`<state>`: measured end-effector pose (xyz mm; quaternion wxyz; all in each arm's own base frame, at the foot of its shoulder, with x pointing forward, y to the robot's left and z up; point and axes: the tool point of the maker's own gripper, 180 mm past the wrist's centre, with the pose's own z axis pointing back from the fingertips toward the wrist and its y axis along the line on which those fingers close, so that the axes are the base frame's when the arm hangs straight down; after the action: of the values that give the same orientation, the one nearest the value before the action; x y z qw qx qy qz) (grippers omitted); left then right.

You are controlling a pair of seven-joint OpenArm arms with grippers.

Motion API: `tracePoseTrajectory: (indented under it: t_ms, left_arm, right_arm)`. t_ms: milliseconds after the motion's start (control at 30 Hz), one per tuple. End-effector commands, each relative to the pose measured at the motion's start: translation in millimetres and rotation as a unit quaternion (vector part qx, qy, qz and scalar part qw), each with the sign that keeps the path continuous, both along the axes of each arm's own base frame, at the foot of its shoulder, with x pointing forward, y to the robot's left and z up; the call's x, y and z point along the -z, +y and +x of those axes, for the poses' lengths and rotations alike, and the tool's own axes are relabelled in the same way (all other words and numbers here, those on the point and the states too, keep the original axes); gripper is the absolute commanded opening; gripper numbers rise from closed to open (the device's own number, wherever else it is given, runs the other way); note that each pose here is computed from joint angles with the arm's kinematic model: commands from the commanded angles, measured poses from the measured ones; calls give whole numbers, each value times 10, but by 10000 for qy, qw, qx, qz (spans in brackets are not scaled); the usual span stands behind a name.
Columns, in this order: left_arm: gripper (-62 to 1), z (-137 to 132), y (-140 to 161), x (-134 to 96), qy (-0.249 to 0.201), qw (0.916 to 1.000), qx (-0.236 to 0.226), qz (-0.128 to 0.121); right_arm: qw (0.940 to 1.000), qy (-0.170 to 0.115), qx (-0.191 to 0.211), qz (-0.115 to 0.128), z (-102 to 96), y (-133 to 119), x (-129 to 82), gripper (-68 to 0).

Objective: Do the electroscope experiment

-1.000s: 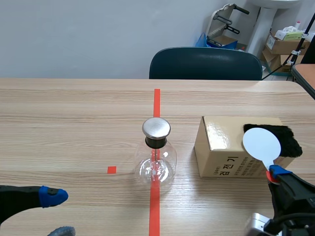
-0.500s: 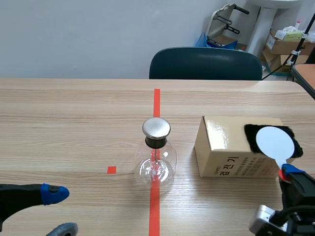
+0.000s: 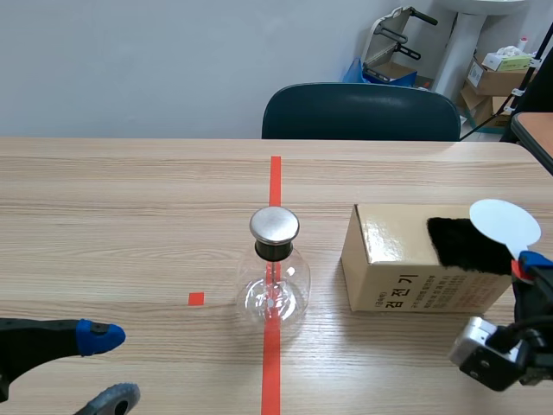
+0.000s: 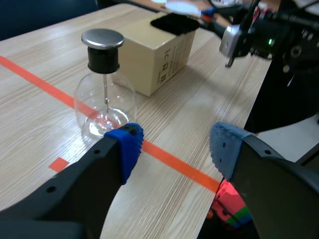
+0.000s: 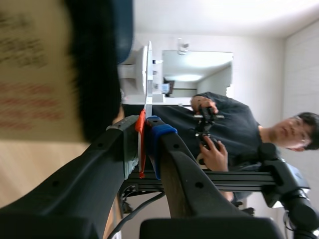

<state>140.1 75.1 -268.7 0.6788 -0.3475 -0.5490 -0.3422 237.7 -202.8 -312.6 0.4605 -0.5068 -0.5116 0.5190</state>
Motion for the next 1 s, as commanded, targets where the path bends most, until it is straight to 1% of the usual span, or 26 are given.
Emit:
tracePoseTrajectory:
  t_ms: [0,100,133,233,367,400,467,633,733,967]
  left_arm:
    - [-374,96,-39,-49,-137,9998,-71,-93]
    - [-479,208,-28,9,-205,9996,-186,7]
    - [-506,250,-19,23,-241,9994,-234,23]
    - [-551,362,-6,76,-339,9988,-348,87]
    - [-558,535,9,138,-500,9972,-543,101]
    - [-566,576,9,166,-543,9968,-573,144]
    - [-569,662,9,253,-598,9958,-622,305]
    - [-569,887,37,446,-672,9928,-810,569]
    - [-569,1013,68,533,-646,9913,-966,619]
    - [-569,1100,-16,755,-685,9908,-777,874]
  right_arm:
    - [9988,-458,-71,-179,75,2,-268,-671]
    - [9979,-619,-128,-131,175,83,-425,-671]
    - [9976,-664,-145,-103,206,116,-474,-671]
    - [9964,-817,-230,-20,276,238,-609,-671]
    - [9947,-959,-329,154,325,437,-713,-671]
    - [9944,-975,-347,194,330,484,-724,-671]
    - [9942,-980,-371,229,338,573,-731,-671]
    - [9947,-906,-370,307,332,751,-681,-671]
    - [9949,-889,-336,328,322,841,-663,-671]
    - [9954,-850,-277,340,293,1033,-632,-671]
